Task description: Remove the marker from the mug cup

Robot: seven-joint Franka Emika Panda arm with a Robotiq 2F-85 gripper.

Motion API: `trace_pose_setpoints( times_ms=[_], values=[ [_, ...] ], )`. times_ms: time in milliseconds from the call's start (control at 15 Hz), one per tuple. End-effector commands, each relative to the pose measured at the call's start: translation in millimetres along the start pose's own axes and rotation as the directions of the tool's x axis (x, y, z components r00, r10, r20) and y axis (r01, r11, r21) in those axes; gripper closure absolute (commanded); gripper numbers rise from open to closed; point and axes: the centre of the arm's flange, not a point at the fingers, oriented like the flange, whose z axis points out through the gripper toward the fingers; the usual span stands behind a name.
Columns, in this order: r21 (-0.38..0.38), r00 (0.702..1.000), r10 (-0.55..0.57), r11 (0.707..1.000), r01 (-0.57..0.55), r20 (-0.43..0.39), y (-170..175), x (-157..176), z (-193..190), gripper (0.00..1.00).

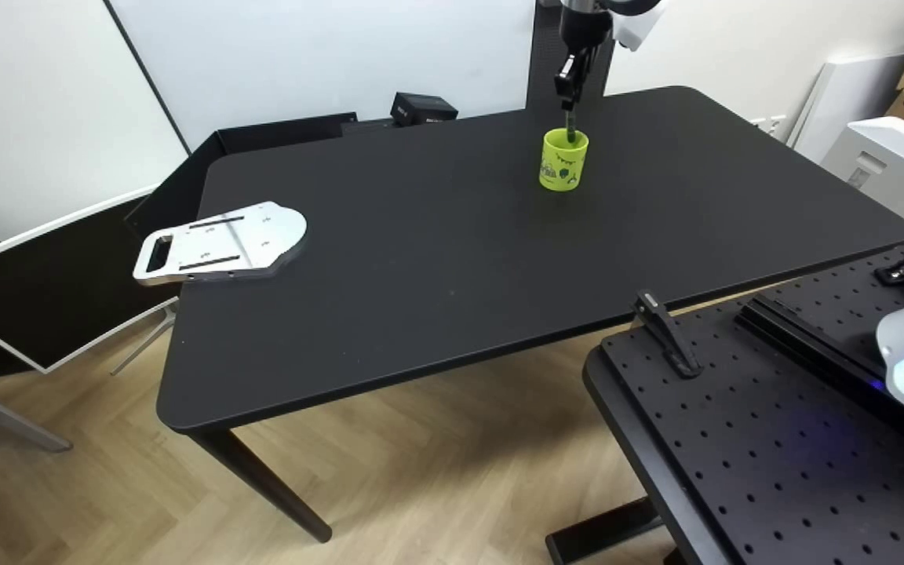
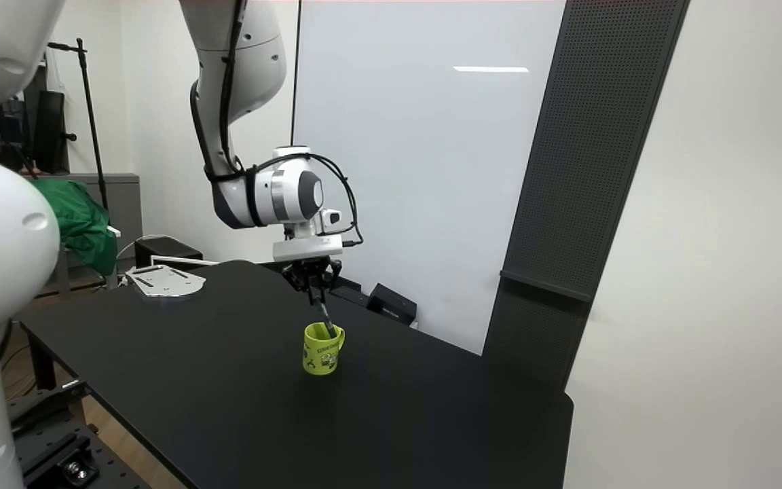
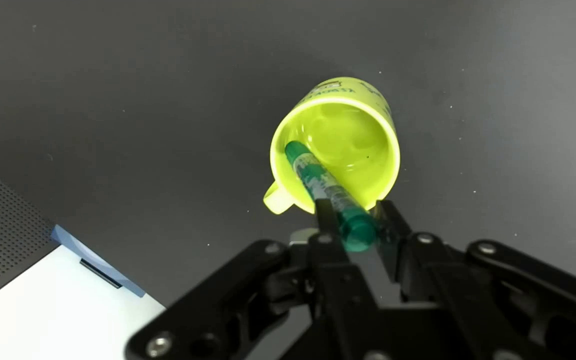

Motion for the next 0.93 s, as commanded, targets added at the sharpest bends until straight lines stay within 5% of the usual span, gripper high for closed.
trace_pose_setpoints(
  times_ms=[0,467,867],
  values=[
    [0.023,0.998,0.060,0.998,-0.061,0.029,17,12,-26,0.94],
    [0.079,0.978,0.152,0.983,-0.164,0.141,47,4,-43,0.94],
    [0.120,0.936,0.232,0.955,-0.271,0.266,74,-29,-22,0.94]
  ],
)
